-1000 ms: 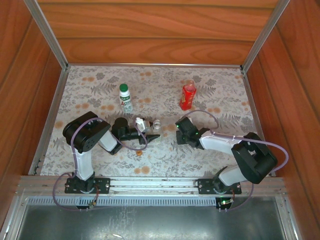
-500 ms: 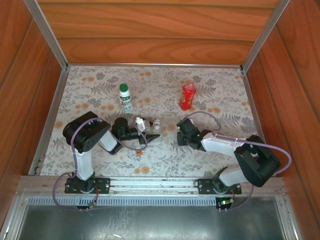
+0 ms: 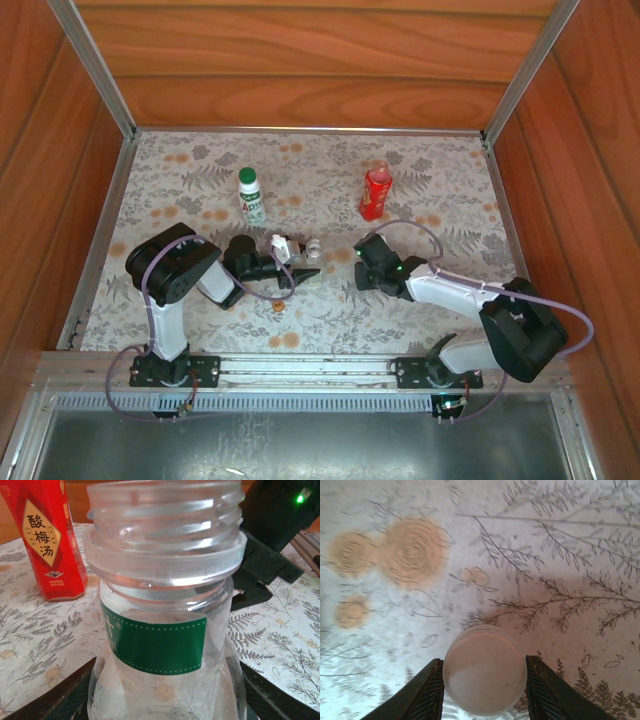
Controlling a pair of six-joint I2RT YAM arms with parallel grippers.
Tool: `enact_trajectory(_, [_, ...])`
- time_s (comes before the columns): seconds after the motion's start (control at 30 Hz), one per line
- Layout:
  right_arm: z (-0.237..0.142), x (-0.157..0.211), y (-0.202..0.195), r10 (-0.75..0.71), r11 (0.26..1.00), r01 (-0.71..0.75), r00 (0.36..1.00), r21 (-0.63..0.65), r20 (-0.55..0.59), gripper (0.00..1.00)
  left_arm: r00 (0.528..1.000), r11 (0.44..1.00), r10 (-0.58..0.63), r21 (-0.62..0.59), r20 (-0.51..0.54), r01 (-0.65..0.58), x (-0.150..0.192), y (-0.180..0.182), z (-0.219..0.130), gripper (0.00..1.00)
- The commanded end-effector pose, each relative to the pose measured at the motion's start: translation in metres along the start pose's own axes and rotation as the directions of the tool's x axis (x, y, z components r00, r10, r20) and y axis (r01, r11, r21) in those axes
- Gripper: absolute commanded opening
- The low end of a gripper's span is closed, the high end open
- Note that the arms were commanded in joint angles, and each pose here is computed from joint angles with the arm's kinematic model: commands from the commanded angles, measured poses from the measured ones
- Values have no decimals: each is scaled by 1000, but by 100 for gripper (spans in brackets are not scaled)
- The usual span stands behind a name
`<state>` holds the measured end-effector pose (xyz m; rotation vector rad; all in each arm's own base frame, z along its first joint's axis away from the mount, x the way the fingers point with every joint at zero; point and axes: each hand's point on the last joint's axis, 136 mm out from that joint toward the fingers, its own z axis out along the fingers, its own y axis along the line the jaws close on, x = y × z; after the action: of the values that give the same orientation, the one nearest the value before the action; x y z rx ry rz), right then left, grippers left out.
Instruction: Screw on the bottle caps
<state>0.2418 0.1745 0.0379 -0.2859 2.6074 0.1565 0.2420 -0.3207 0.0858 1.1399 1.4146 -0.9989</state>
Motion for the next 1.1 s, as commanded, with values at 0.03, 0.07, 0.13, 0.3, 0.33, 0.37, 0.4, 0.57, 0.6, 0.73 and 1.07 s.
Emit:
enact_trajectory(0.03, [-27,-10,15,-66,997,64,997,-47,-44,44,1000,1000,5,5,20,-5,-5,3,-1,63])
enact_trajectory(0.07, [-32,-13,18,-72,996,69,996,-59,-49,44,1000,1000,5,6,19,-5,-5,3,-1,63])
enact_trajectory(0.13, [-45,-22,27,-88,992,83,995,-90,-50,43,1000,1000,4,7,20,-4,-5,3,-1,63])
enact_trajectory(0.3, [-78,-44,45,-125,983,115,990,-142,-59,42,1000,1000,4,7,20,-4,-5,3,-1,63])
enact_trajectory(0.33, [-84,-49,50,-134,980,123,989,-154,-58,42,1000,1000,4,7,21,-4,-6,3,-1,63])
enact_trajectory(0.37, [-89,-53,54,-141,978,131,989,-163,-53,42,1000,1000,4,7,20,-5,-5,3,-1,63])
enact_trajectory(0.4, [-95,-58,58,-152,974,142,987,-174,-46,42,1000,1000,5,6,21,-5,-6,3,-1,63])
enact_trajectory(0.57, [-119,-80,75,-199,959,192,980,-207,-11,42,1000,1000,4,9,20,-4,-5,3,-1,63])
enact_trajectory(0.6, [-123,-84,79,-209,955,203,978,-215,-3,42,1000,1000,3,8,20,-4,-5,3,-1,63])
enact_trajectory(0.73, [-135,-98,98,-242,935,241,970,-261,31,42,1000,1000,4,8,21,-4,-6,3,-1,63])
enact_trajectory(1.07, [-129,-104,128,-310,902,303,950,-309,27,41,1000,1000,3,9,22,-3,-6,3,-1,63])
